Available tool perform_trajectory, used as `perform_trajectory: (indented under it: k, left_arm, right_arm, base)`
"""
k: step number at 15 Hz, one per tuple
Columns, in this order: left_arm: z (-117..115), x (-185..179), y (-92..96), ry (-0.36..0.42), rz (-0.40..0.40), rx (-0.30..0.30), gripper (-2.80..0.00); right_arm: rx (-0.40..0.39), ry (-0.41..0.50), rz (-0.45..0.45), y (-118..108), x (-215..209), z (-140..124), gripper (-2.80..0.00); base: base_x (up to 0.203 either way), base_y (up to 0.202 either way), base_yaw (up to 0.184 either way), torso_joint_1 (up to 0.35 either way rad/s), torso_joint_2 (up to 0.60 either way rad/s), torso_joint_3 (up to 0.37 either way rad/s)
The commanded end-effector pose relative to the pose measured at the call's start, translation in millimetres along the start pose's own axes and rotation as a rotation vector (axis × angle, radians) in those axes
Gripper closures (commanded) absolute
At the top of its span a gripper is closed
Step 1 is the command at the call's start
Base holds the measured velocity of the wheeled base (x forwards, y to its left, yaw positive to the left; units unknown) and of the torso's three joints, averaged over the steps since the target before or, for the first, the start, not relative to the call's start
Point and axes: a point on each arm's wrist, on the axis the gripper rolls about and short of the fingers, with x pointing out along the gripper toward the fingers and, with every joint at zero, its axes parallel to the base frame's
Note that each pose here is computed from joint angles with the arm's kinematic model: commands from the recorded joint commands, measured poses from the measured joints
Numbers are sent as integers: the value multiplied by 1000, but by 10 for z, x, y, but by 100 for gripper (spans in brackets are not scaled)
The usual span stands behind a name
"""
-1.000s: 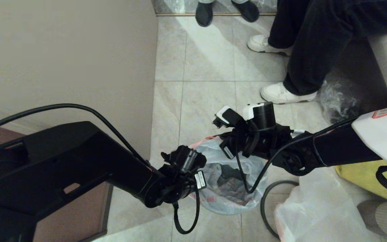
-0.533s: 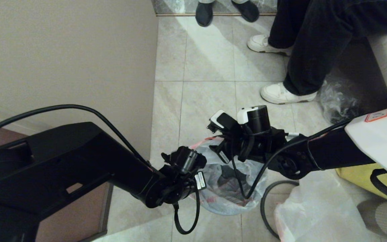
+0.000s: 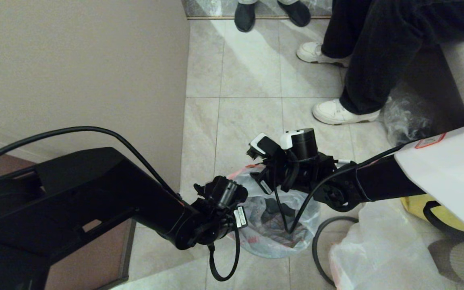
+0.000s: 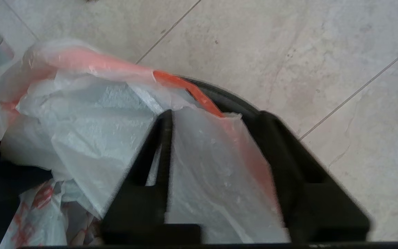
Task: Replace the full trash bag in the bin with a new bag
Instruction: Put the new garbage bag on the trash can
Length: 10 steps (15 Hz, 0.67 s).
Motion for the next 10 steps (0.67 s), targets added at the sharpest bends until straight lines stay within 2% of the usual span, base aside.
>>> perform_trajectory:
  k: [1, 8, 10]
  left_arm:
    - [-9, 9, 0, 1, 2, -3, 0]
    - [-9, 15, 5, 1, 4, -4, 0]
    - [-19, 18, 5, 3, 6, -2, 0]
  right_arm:
    - [-2, -3, -3, -4, 16, 3, 0]
    - [0, -9, -5, -15, -2, 26, 0]
    - [17, -27, -29, -109, -13, 63, 0]
  base:
    - [0, 0, 0, 0, 0, 0]
    - [0, 0, 0, 0, 0, 0]
    - [0, 0, 0, 0, 0, 0]
